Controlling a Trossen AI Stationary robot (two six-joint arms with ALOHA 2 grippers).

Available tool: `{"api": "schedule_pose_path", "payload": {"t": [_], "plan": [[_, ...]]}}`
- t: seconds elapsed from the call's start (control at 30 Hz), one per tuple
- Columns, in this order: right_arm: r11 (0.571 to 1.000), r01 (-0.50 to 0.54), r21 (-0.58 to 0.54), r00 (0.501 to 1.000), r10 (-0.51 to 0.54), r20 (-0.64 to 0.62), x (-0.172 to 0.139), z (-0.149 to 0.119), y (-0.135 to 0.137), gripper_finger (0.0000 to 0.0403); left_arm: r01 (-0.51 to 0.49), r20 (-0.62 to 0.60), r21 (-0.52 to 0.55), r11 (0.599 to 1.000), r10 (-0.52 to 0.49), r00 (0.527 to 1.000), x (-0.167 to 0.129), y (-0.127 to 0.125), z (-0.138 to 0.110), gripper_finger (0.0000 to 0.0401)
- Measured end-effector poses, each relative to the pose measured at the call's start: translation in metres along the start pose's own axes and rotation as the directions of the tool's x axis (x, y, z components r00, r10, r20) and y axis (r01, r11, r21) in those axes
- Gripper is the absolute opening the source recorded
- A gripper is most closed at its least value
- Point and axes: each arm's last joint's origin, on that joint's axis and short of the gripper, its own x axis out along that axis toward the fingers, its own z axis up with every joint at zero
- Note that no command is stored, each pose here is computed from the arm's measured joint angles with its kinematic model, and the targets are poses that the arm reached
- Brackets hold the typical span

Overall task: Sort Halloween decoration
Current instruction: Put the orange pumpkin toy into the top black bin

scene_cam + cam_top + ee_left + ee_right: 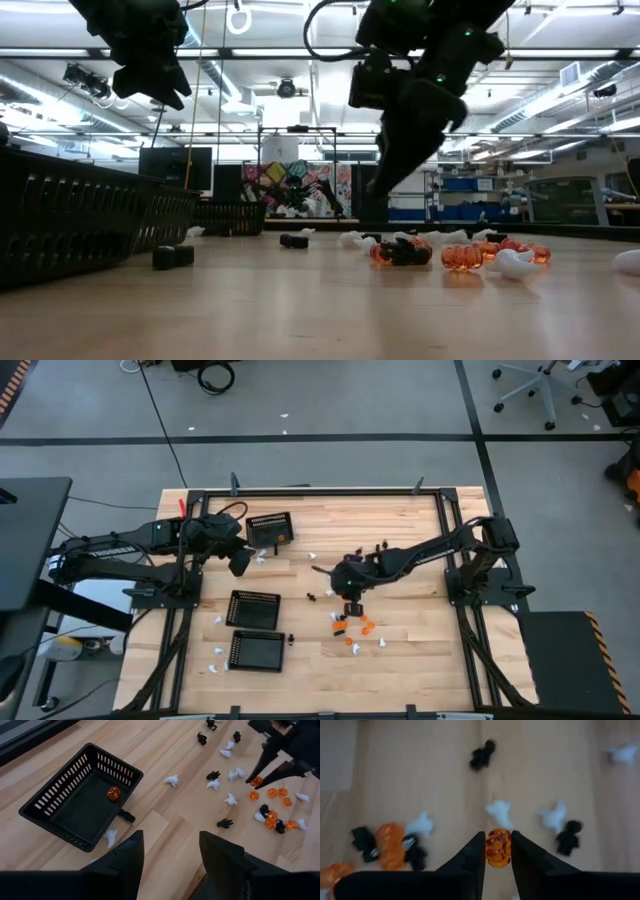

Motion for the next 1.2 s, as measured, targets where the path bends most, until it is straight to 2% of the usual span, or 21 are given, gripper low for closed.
{"api": "schedule_pose_path", "payload": {"t": [0.23, 0.5, 0.67, 0.93, 1.13, 1.2], "plan": [[0.999, -0.032, 0.026, 0.993, 0.029, 0.114, -0.003, 0.017, -0.024, 0.0085, 0.004, 0.007, -0.004, 1.0, -0.003, 1.0, 0.0, 0.0, 0.001, 0.0199], [0.999, 0.012, 0.048, 0.981, -0.021, 0.191, -0.01, 0.045, -0.056, 0.0085, -0.011, 0.018, -0.013, 1.0, 0.011, 1.0, 0.0, 0.001, 0.001, 0.0199], [0.999, 0.005, 0.037, 0.984, -0.011, 0.175, 0.007, 0.072, -0.071, 0.0085, -0.017, 0.039, -0.021, 1.0, 0.018, 0.999, 0.0, 0.003, 0.004, 0.0199], [1.0, 0.003, 0.03, 0.96, -0.011, 0.281, 0.034, 0.136, -0.097, 0.0085, -0.013, 0.041, -0.037, 0.999, 0.015, 0.999, 0.0, 0.003, 0.005, 0.0199], [0.999, 0.001, 0.043, 0.954, -0.014, 0.299, 0.058, 0.168, -0.123, 0.0085, 0.027, -0.08, -0.035, 0.999, -0.03, 0.996, -0.004, 0.005, -0.006, 0.0199], [0.998, 0.007, 0.057, 0.955, -0.023, 0.294, 0.065, 0.174, -0.133, 0.0085, 0.027, -0.079, -0.036, 0.999, -0.03, 0.996, -0.006, 0.006, -0.007, 0.0199]]}}
